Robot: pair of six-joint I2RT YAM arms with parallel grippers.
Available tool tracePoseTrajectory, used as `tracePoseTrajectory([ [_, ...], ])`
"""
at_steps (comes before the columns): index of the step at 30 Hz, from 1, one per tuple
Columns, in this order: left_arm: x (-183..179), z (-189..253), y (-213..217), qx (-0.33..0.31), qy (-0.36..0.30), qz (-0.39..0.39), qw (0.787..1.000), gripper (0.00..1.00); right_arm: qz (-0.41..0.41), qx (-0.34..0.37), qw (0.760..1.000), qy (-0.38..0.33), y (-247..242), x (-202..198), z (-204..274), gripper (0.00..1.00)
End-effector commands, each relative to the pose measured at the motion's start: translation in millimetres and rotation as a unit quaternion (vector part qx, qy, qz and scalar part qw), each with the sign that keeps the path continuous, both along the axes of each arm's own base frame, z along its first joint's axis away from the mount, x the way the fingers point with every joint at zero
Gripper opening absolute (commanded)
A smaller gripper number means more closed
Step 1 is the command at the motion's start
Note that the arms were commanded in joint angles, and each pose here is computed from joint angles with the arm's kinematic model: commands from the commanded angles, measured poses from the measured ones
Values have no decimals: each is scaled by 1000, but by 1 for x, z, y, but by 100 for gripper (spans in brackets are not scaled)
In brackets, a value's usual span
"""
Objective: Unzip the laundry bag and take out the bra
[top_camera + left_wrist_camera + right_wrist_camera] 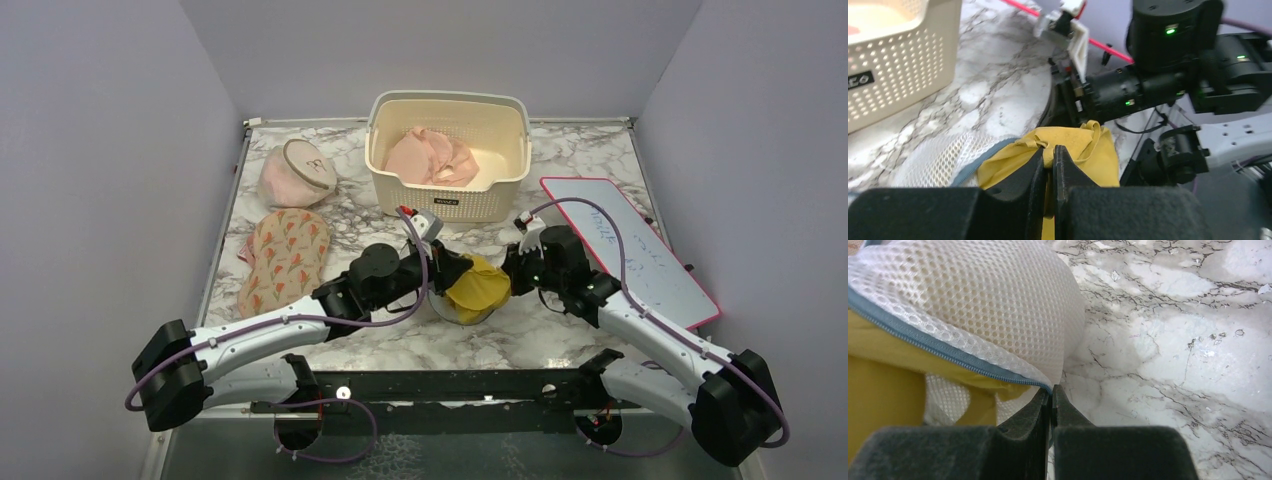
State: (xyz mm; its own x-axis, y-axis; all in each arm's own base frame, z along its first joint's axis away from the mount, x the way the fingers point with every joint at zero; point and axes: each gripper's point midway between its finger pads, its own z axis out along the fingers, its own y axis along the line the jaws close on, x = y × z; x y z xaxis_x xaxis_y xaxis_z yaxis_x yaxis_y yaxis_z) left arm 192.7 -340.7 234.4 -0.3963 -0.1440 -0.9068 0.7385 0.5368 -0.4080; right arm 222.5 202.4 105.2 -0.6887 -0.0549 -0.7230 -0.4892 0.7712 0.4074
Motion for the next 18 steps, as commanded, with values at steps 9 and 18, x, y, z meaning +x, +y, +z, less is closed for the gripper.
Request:
tracePoseTrajectory([
  [9,-25,116,12,-158,-87,-41,983,0,-2,7,1000,-18,1,2,11,1],
  [18,-39,147,13,-222,-83,-69,969,0,2,9,1000,-14,2,1,10,1],
])
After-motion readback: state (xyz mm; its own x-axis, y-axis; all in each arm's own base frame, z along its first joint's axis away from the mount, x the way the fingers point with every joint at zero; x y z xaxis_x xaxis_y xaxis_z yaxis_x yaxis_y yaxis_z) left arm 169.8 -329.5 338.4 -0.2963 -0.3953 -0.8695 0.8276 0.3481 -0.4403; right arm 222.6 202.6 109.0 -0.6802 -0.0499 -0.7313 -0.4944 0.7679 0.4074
